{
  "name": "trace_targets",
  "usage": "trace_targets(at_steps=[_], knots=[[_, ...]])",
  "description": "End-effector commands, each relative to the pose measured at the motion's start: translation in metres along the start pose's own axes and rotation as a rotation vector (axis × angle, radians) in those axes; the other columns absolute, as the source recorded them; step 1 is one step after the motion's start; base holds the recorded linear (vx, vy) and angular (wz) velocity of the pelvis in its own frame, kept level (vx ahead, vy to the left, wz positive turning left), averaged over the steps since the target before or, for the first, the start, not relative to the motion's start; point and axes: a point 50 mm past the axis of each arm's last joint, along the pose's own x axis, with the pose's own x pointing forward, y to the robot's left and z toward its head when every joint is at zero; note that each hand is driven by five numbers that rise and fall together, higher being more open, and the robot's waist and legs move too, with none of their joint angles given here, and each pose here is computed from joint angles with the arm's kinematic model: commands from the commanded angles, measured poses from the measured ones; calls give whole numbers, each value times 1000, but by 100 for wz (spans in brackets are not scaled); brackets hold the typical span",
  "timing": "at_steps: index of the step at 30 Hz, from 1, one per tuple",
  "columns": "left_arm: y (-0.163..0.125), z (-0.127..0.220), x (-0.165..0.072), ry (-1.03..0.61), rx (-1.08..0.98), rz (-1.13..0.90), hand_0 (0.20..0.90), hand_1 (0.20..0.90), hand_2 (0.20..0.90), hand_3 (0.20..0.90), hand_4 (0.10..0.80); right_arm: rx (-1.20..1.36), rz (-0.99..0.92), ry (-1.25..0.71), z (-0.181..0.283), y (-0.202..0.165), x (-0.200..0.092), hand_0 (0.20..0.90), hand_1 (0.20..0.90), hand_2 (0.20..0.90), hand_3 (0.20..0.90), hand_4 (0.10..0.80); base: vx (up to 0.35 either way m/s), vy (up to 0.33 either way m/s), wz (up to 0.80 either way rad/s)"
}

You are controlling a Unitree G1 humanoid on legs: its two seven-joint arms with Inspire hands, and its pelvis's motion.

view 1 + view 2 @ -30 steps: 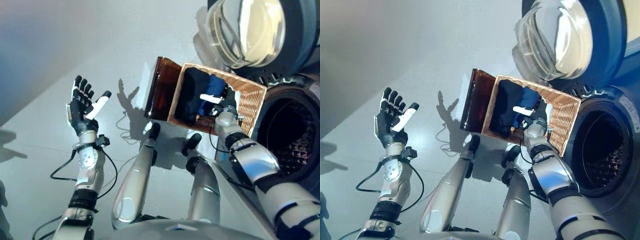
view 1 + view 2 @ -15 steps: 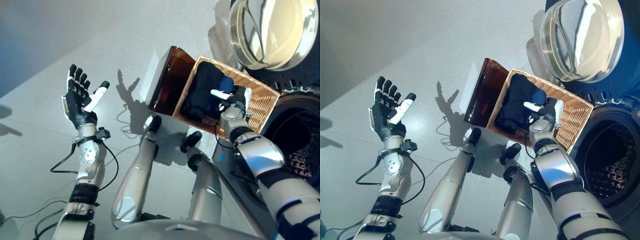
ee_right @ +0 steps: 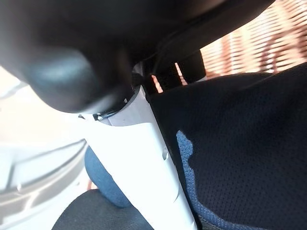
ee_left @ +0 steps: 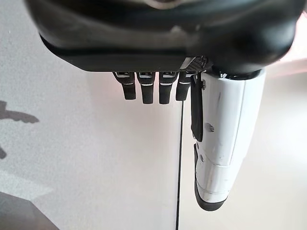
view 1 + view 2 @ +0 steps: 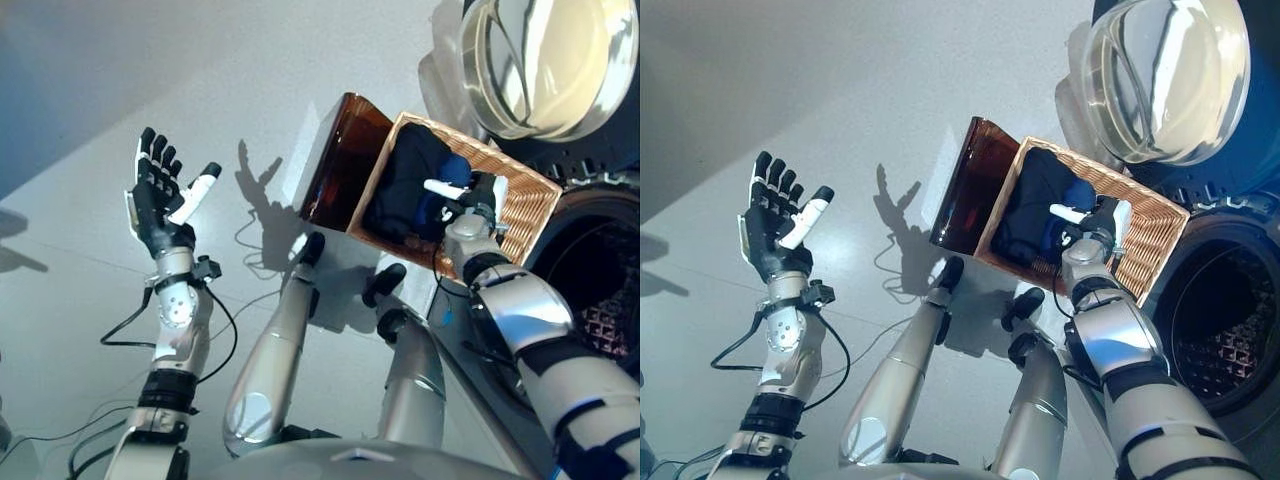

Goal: Pick up the clothes and place them into the washing machine

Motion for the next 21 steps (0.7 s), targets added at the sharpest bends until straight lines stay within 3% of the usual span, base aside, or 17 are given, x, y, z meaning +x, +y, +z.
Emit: trace_targets(at_steps=[1,21], knots=[[5,38,-7,-191,-16,-44,900,900,900,900,800,-16,-91,-30,0,-32,11,900,900,900,900,800,0,0,0],[5,37,-14,-177,-15,-68,900,900,900,900,800,-26,-114,96,-50,-40,3,900,900,900,900,800,-1,-1,-1]])
